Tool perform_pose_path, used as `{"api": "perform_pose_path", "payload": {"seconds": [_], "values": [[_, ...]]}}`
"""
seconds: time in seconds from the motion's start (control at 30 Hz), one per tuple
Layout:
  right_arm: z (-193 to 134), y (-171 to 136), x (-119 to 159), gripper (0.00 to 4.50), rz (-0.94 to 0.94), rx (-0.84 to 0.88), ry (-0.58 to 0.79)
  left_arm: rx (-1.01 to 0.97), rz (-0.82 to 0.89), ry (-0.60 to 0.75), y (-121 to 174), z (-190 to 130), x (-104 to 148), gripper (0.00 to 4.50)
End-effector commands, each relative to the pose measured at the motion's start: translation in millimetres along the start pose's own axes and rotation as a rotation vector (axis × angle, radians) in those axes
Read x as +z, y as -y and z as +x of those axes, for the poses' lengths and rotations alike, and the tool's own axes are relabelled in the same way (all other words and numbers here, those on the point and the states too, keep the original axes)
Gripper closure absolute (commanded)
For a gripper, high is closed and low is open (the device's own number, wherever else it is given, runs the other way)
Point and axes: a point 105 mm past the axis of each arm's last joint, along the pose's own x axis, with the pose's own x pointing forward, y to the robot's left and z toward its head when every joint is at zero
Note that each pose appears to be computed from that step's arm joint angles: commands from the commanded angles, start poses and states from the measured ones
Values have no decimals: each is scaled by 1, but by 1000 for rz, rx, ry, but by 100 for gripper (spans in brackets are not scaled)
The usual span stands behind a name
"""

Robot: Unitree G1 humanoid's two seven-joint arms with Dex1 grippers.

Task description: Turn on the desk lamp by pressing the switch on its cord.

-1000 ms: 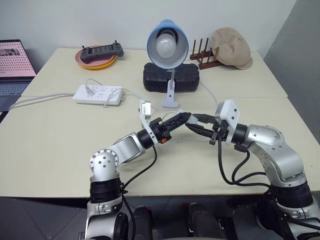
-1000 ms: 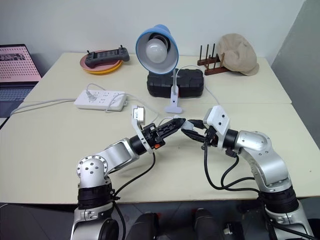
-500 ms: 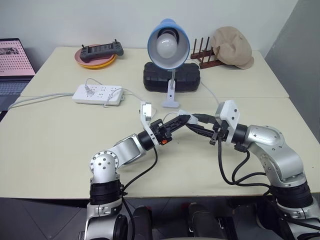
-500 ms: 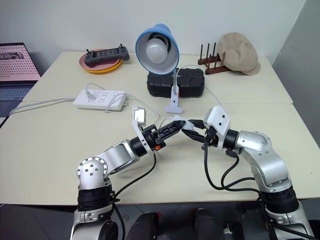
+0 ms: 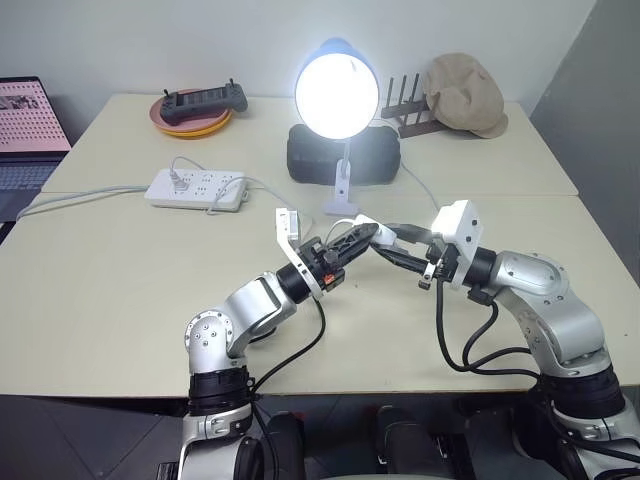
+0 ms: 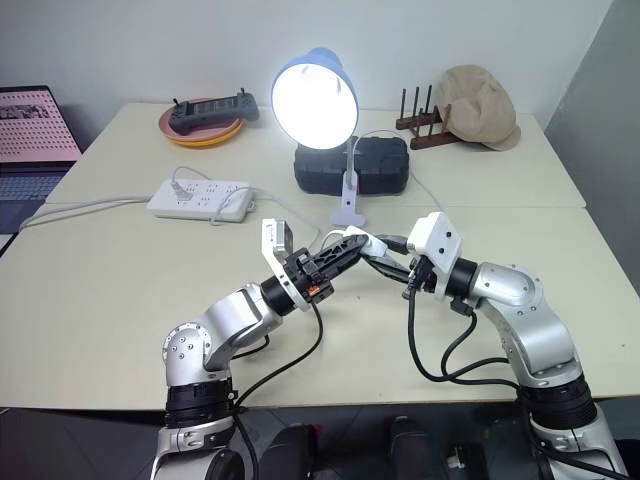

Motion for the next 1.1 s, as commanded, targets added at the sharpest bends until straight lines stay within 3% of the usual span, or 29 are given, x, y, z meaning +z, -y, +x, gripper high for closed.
{"api": "perform_pose_path", "payload": {"seconds": [0.03,0.13,0.2,0.53,0.67,0.77,0.97,1.07,1.1], "values": [[-4,0,-2,342,1,-11,-7,-111,-3,34,26,-3,6,394],[-4,-1,-2,342,0,-11,-7,-60,46,28,21,-2,6,394],[-4,0,-1,342,3,-15,-6,-84,47,35,25,-3,7,324],[-3,17,-11,342,53,-40,-16,11,128,12,26,-39,14,122],[4,28,-33,342,70,-32,-86,122,474,-169,37,-64,10,48],[9,35,-56,342,81,-16,-182,252,854,-328,36,-74,17,3],[17,39,-87,342,145,32,-303,294,1386,-502,34,-81,42,3],[15,37,-100,342,164,59,-361,277,1513,-583,29,-86,47,3],[14,38,-102,307,168,63,-367,272,1523,-596,28,-87,48,1]]}}
